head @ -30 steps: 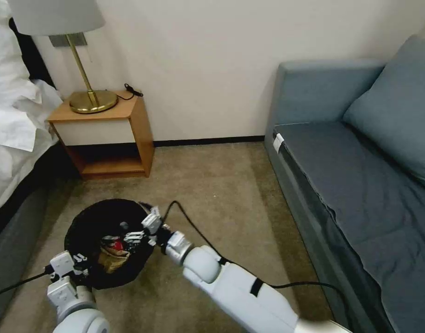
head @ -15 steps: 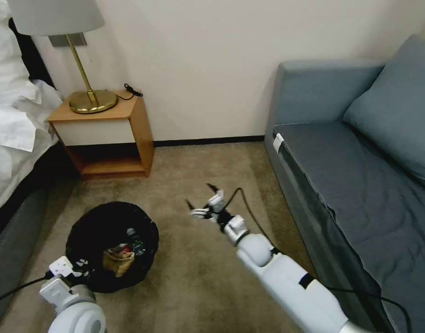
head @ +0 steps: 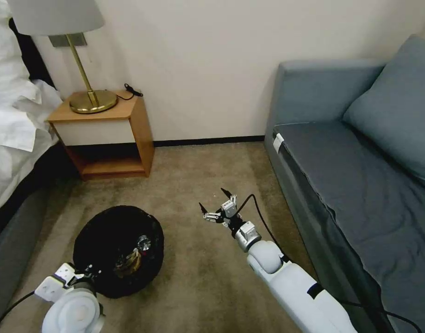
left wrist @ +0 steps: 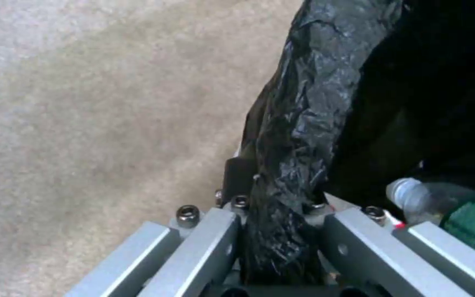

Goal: Pick up the trash bin, then pick up the garbage on the floor and place it into the trash bin.

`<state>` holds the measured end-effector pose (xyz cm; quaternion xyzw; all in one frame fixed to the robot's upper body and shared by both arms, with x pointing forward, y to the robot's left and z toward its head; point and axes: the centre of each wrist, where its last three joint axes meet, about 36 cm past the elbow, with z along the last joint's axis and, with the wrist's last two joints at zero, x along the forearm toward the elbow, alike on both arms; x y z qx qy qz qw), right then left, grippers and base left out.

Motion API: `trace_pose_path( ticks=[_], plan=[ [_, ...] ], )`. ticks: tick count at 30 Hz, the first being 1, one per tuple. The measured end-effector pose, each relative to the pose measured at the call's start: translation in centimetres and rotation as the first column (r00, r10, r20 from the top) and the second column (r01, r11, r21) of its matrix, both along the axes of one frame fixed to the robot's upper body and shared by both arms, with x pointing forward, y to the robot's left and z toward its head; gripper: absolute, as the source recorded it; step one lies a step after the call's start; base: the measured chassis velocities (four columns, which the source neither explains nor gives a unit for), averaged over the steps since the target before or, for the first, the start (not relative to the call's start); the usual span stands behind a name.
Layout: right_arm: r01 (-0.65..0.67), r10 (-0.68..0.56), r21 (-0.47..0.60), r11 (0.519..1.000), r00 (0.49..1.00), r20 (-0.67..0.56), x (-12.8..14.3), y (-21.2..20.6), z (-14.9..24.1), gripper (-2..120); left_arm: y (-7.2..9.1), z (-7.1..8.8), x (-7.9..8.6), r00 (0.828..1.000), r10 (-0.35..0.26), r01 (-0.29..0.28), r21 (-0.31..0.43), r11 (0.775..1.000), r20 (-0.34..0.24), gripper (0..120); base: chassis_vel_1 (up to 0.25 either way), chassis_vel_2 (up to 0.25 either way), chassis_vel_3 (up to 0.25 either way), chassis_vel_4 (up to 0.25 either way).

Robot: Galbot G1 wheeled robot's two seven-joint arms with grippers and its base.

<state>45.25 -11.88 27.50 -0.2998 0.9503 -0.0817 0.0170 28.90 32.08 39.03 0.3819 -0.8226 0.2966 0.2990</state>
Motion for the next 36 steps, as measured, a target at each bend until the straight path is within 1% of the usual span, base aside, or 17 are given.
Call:
trace_pose_path(
  ticks=[8,16,19,20,22,23,24,25,27,28,29,30,32,33,34,35,36],
  plan=[
    [-0.01,0.01,-0.011,1.0,1.0,-0.013,-0.7,0.5,-0.6,100,0.3,0.1,0.2,1.0,-0.009,0.009,0.013,1.0,-0.011,30,0.0,0.0,0.0,0.0],
    [-0.011,0.011,-0.02,1.0,1.0,-0.025,-1.4,0.7,-1.1,100,0.3,1.6,-0.5,0.999,-0.033,0.032,0.075,0.997,0.013,57,0.0,0.0,0.0,0.0],
    [-0.01,0.01,-0.016,1.0,1.0,-0.026,-1.6,0.9,-1.2,100,-0.1,2.8,-0.9,0.998,-0.048,0.044,0.097,0.994,0.037,72,0.0,0.0,0.0,0.0],
    [-0.01,0.01,-0.016,1.0,1.0,-0.026,-1.6,0.9,-1.2,100,-0.1,2.8,-0.9,0.998,-0.048,0.044,0.097,0.994,0.037,72,0.0,0.0,0.0,0.0],
    [-0.009,0.009,0.014,1.0,1.0,-0.021,-1.7,1.0,-1.0,100,-0.6,4.2,-1.2,0.995,-0.067,0.055,0.16,0.986,0.068,84,0.0,0.0,0.0,0.0],
    [-0.009,0.009,0.014,1.0,1.0,-0.021,-1.7,1.0,-1.0,100,-0.6,4.2,-1.2,0.995,-0.067,0.055,0.16,0.986,0.068,84,0.0,0.0,0.0,0.0],
    [-0.007,0.008,0.037,0.999,1.0,-0.022,-1.7,1.0,-0.9,100,-0.8,4.5,-1.4,0.994,-0.077,0.059,0.203,0.977,0.081,88,0.0,0.0,0.0,0.0],
    [-0.003,0.005,0.068,0.998,1.0,-0.028,-1.9,1.1,-0.7,100,-1.1,4.6,-1.6,0.99,-0.098,0.065,0.292,0.954,0.099,92,0.0,0.0,0.0,0.0],
    [0.001,0.002,0.099,0.995,0.999,-0.035,-2.2,1.2,-0.4,100,-1.1,3.4,-2.0,0.979,-0.156,0.071,0.5,0.863,0.131,98,0.0,0.0,0.0,0.0],
    [0.003,0.001,0.108,0.994,0.999,-0.037,-2.3,1.2,-0.3,100,-1.1,2.7,-2.1,0.974,-0.182,0.075,0.563,0.823,0.136,100,0.0,0.0,0.0,0.0],
    [0.003,0.001,0.108,0.994,0.999,-0.037,-2.3,1.2,-0.3,100,-1.1,2.7,-2.1,0.974,-0.182,0.075,0.563,0.823,0.136,100,0.0,0.0,0.0,0.0],
    [0.008,-0.003,0.123,0.992,0.999,-0.041,-2.4,1.1,-0.2,100,-0.8,1.8,-2.3,0.96,-0.236,0.082,0.659,0.748,0.149,100,0.0,0.0,0.0,0.0],
    [0.024,-0.017,0.152,0.988,0.999,-0.049,-2.7,1.1,0.1,100,-0.4,0.8,-2.6,0.928,-0.333,0.091,0.766,0.637,0.167,100,0.0,0.0,0.0,0.0],
    [0.033,-0.025,0.161,0.986,0.998,-0.052,-2.8,1.0,0.1,100,-0.2,0.5,-2.6,0.916,-0.364,0.09,0.796,0.598,0.17,100,0.0,0.0,0.0,0.0],
    [0.033,-0.025,0.161,0.986,0.998,-0.052,-2.8,1.0,0.1,100,-0.2,0.5,-2.6,0.916,-0.364,0.09,0.796,0.598,0.17,100,0.0,0.0,0.0,0.0],
    [0.046,-0.037,0.173,0.984,0.998,-0.056,-2.9,0.9,0.1,100,0.1,-0.1,-2.7,0.897,-0.409,0.086,0.838,0.538,0.17,100,0.0,0.0,0.0,0.0],
    [0.056,-0.046,0.181,0.982,0.997,-0.058,-2.9,0.8,0.1,100,0.2,-0.3,-2.6,0.888,-0.427,0.083,0.853,0.515,0.171,100,0.0,0.0,0.0,0.0]
  ],
)
